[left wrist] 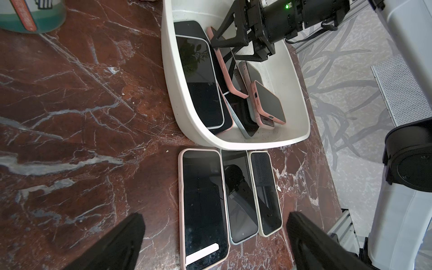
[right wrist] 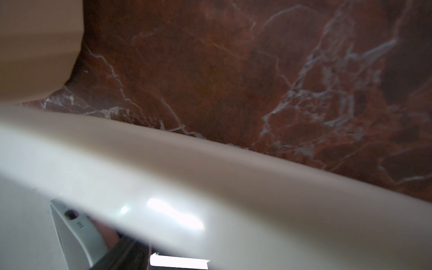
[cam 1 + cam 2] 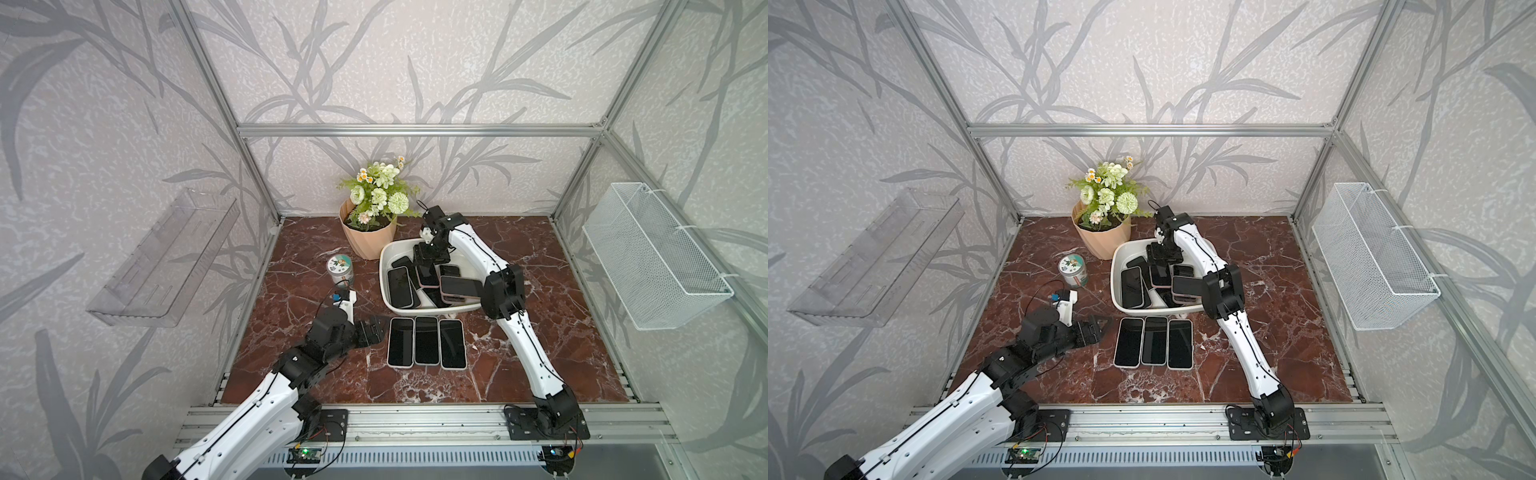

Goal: Take the phone out of the storage box
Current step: Pick up the phone from the storage box.

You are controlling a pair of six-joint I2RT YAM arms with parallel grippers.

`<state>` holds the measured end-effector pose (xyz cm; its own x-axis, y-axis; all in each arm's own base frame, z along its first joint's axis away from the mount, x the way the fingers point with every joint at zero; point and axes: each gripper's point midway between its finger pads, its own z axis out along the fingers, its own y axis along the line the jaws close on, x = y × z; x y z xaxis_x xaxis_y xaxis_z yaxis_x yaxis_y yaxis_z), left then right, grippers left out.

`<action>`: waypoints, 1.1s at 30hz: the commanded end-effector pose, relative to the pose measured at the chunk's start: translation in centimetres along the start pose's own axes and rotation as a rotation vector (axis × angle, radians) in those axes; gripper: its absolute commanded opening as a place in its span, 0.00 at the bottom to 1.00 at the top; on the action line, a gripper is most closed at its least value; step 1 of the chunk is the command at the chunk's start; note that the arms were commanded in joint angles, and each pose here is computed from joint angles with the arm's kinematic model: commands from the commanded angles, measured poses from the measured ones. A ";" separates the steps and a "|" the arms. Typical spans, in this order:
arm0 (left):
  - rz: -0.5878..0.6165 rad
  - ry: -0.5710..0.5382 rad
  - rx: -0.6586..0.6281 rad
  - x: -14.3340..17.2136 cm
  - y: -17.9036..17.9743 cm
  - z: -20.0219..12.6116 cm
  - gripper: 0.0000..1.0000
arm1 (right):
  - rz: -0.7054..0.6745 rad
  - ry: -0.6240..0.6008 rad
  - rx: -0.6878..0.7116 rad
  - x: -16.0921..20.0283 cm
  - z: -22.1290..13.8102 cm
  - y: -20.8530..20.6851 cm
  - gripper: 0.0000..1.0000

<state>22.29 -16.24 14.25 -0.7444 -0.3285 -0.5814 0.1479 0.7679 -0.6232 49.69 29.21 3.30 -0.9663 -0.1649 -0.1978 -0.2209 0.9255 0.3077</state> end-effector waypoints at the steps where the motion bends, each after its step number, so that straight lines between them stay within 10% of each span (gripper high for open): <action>1: -0.014 -0.024 0.005 -0.4 0.0 -0.5 1.00 | -0.010 -0.054 -0.037 -0.6 -1.6 2.0 0.73; 16: -0.095 -0.034 0.191 -0.5 -3.4 -1.1 1.00 | -0.055 -0.315 -0.366 -3.7 -12.8 10.7 0.72; 33: 0.024 -0.007 0.256 1.3 -8.4 1.8 1.00 | 0.035 -0.325 -0.402 5.1 -17.2 6.3 0.72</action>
<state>20.34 -22.91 15.50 -0.7770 -0.2880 -0.5598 0.2792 0.6394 -0.7164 41.37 28.95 15.08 -0.9455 0.0112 -0.3255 -0.2028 0.7618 0.6152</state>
